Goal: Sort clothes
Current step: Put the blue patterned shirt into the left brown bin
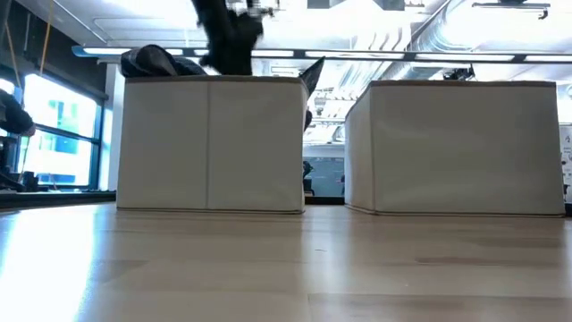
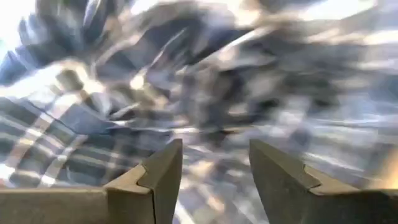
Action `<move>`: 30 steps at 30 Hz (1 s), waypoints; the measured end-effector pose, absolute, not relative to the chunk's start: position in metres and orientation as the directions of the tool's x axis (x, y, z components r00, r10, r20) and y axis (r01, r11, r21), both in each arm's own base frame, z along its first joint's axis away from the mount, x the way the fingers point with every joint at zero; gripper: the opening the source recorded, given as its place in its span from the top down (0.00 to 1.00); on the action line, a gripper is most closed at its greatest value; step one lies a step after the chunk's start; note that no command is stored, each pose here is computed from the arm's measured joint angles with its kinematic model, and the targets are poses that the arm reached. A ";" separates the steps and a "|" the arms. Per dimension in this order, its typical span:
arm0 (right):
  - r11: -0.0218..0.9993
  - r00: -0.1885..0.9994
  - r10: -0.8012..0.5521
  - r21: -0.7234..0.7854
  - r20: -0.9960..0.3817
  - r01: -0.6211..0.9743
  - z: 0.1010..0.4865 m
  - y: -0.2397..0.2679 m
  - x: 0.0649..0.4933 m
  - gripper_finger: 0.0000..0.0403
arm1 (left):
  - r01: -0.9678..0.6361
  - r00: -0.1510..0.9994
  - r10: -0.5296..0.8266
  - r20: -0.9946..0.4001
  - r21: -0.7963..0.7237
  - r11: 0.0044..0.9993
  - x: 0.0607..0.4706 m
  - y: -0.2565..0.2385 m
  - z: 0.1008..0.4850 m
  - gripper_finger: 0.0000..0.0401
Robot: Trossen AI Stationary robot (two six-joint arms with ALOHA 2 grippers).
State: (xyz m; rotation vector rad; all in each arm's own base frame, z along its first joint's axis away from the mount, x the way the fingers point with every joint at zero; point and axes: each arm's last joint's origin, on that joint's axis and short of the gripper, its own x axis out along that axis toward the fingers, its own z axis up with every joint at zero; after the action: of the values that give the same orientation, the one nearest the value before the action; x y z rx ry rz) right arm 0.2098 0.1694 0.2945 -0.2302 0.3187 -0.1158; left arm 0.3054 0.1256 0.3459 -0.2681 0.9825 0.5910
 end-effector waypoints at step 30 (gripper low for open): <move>0.968 0.937 -0.156 -0.235 -0.312 0.083 0.292 0.168 0.209 0.56 | -0.716 0.089 0.217 -0.972 0.089 0.693 0.292 0.182 0.194 0.89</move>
State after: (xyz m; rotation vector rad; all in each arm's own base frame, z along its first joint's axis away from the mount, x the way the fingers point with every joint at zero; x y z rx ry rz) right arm 0.2093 0.1684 0.2925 -0.2212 0.3348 -0.1226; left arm 0.2922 0.1820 0.1939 -0.4705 1.3079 0.7330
